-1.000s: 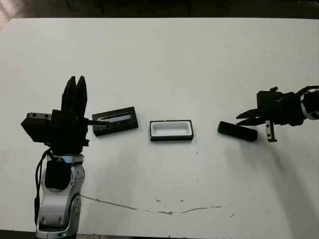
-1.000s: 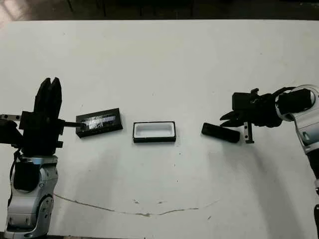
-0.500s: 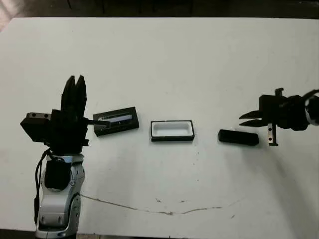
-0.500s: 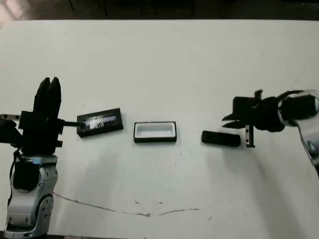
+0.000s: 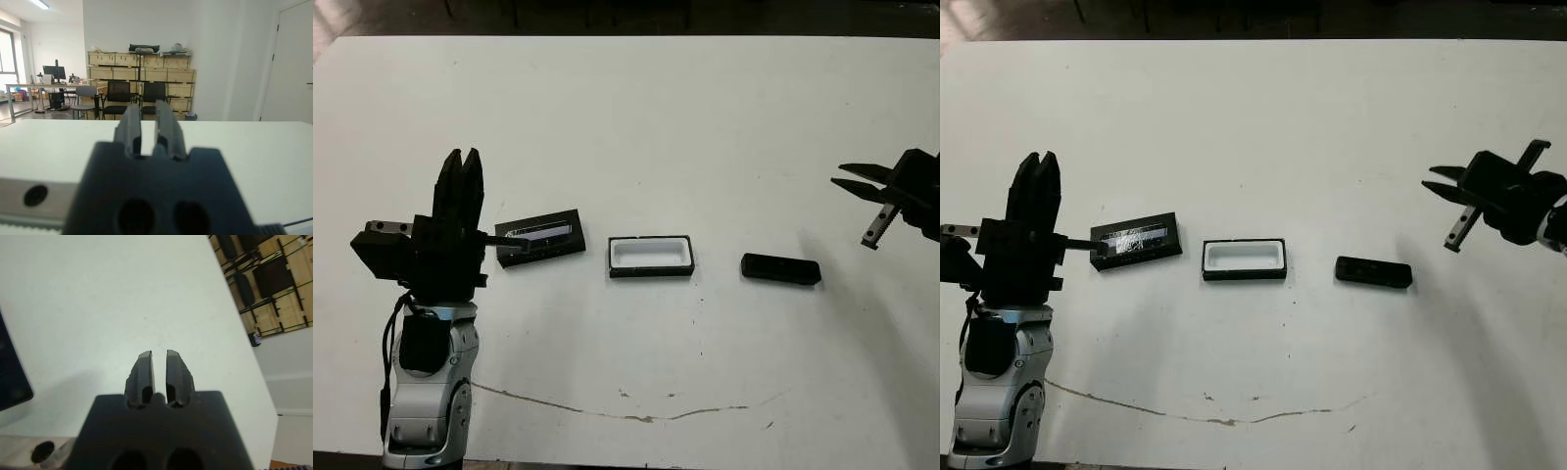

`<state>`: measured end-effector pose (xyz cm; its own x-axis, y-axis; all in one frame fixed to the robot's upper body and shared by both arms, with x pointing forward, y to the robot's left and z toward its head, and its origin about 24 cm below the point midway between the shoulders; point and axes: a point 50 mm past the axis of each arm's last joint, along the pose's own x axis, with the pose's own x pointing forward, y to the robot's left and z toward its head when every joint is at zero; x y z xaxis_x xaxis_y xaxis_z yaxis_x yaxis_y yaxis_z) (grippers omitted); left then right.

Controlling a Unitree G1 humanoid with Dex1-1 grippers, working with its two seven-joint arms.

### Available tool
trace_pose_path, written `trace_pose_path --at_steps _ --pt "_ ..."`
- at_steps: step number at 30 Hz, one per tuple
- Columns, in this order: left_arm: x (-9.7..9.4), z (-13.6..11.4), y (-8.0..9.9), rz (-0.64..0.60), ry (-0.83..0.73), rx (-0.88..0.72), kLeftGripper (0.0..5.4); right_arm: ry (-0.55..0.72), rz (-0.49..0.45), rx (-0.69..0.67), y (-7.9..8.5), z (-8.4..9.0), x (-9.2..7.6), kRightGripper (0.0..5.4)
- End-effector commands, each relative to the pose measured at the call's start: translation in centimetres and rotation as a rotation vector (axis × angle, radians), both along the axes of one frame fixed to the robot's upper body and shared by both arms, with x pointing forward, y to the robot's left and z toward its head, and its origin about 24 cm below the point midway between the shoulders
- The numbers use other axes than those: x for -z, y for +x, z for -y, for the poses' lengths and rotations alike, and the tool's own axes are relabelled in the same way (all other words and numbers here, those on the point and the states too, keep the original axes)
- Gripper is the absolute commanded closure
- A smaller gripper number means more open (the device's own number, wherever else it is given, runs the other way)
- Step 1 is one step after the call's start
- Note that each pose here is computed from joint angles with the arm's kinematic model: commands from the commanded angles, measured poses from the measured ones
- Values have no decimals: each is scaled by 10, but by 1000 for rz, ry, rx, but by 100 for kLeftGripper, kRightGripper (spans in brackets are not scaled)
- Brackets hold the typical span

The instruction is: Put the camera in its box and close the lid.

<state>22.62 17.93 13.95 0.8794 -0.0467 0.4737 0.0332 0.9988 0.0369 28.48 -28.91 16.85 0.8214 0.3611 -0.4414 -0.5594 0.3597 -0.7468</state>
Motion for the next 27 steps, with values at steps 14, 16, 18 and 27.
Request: trace_pose_path --at_steps 14,16,18,27 --pt "9 -4 -2 -43 7 -9 538 -88 -345 -32 -29 -10 35 540" --pt "9 -3 -2 -51 2 -11 538 -96 -367 -49 -33 -12 37 540" --pt "9 -3 -2 -52 -1 -10 538 -93 -386 -64 -37 -13 38 540" --pt "10 -2 -2 -51 -3 -2 538 -108 -482 -90 -52 -17 35 540"
